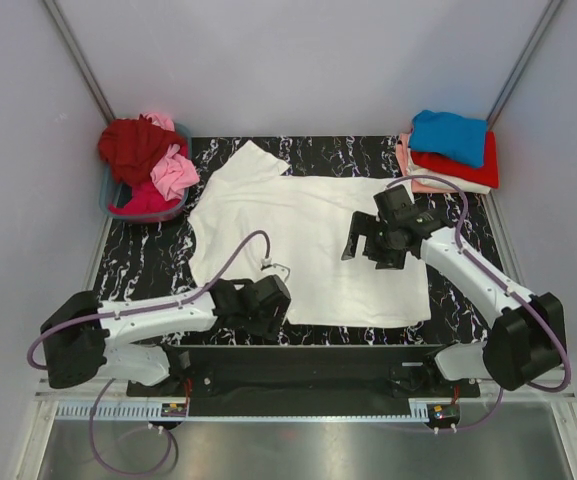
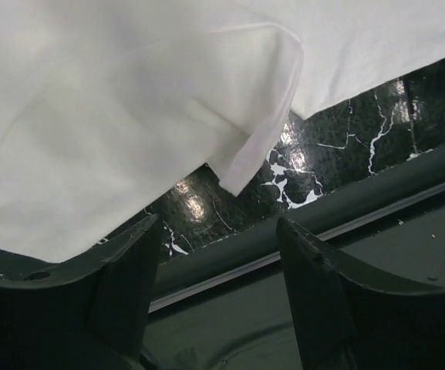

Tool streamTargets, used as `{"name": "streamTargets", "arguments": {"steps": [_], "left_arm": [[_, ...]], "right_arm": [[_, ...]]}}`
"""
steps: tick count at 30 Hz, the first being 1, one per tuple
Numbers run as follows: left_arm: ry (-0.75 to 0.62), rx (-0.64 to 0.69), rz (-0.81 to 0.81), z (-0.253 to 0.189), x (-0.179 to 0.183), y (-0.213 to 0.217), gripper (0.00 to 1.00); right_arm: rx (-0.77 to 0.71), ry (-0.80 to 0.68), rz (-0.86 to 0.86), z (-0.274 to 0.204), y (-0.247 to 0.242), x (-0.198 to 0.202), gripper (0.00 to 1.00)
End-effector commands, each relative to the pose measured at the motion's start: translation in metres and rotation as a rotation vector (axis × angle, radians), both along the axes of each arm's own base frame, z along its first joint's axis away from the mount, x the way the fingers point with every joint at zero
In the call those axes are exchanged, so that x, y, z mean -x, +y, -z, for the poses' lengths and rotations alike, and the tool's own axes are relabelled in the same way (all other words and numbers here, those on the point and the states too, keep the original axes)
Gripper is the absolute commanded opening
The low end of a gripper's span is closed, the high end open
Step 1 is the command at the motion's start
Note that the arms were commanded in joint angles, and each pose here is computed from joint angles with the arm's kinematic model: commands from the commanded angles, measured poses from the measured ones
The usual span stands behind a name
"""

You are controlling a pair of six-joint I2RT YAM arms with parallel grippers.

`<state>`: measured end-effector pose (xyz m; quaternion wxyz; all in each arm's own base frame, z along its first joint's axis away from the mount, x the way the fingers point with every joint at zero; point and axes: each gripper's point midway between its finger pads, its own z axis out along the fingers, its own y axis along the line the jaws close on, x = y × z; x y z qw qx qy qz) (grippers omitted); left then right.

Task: Fold and stack the t-shirts
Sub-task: Flatten the tshirt out

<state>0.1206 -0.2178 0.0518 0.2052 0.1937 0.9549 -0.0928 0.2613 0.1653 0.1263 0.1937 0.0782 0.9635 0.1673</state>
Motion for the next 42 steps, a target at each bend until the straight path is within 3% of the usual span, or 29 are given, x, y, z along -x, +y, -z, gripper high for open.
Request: {"name": "streamTargets", "arguments": {"steps": [1, 5, 10, 15, 18, 19, 20, 25, 26, 28, 29, 31, 37, 42], "left_arm": [[-0.072, -0.003, 0.015, -0.007, -0.018, -0.022, 0.66], [-0.076, -0.082, 0.025, 0.001, -0.024, -0.024, 0.62], [-0.075, -0.088, 0.052, 0.004, -0.027, -0.033, 0.58], [-0.065, -0.101, 0.062, 0.013, -0.027, -0.035, 0.45], [-0.065, -0.097, 0.069, 0.014, -0.028, -0.038, 0.26], [-0.065, -0.097, 0.07, 0.013, -0.028, -0.039, 0.08], [-0.061, -0.108, 0.074, 0.014, -0.028, -0.037, 0.0], [-0.093, -0.177, 0.054, -0.021, -0.037, -0.032, 0.0], [-0.089, -0.269, 0.048, -0.029, -0.036, -0.013, 0.0], [-0.115, -0.304, 0.037, -0.056, -0.043, -0.013, 0.0], [-0.107, -0.405, 0.036, -0.062, -0.04, 0.006, 0.0], [-0.12, -0.458, 0.032, -0.078, -0.043, 0.01, 0.0], [-0.09, -0.818, 0.1, -0.08, -0.026, 0.047, 0.0], [-0.124, -0.876, 0.174, -0.081, -0.026, 0.036, 0.01]], "right_arm": [[-0.064, -0.086, 0.0, -0.025, 0.008, -0.008, 1.0], [-0.064, -0.088, -0.002, -0.026, 0.006, -0.006, 1.0], [-0.064, -0.08, -0.006, -0.02, 0.005, -0.002, 1.0], [-0.055, -0.073, -0.011, -0.015, 0.004, 0.0, 1.0], [-0.048, -0.068, -0.012, -0.011, 0.003, 0.001, 1.0], [-0.044, -0.064, -0.014, -0.009, 0.002, 0.002, 1.0], [-0.045, -0.063, -0.013, -0.009, 0.002, 0.002, 1.0], [-0.039, -0.063, -0.016, -0.007, 0.001, 0.003, 1.0], [-0.039, -0.063, -0.016, -0.006, 0.001, 0.003, 1.0], [-0.045, -0.058, -0.018, -0.006, 0.002, 0.003, 1.0], [-0.049, -0.058, -0.021, -0.006, 0.003, 0.003, 1.0], [-0.049, -0.057, -0.024, -0.006, 0.004, 0.003, 1.0], [-0.042, -0.046, -0.035, -0.001, 0.003, 0.006, 1.0], [-0.035, -0.035, -0.039, 0.005, 0.002, 0.008, 1.0]]}}
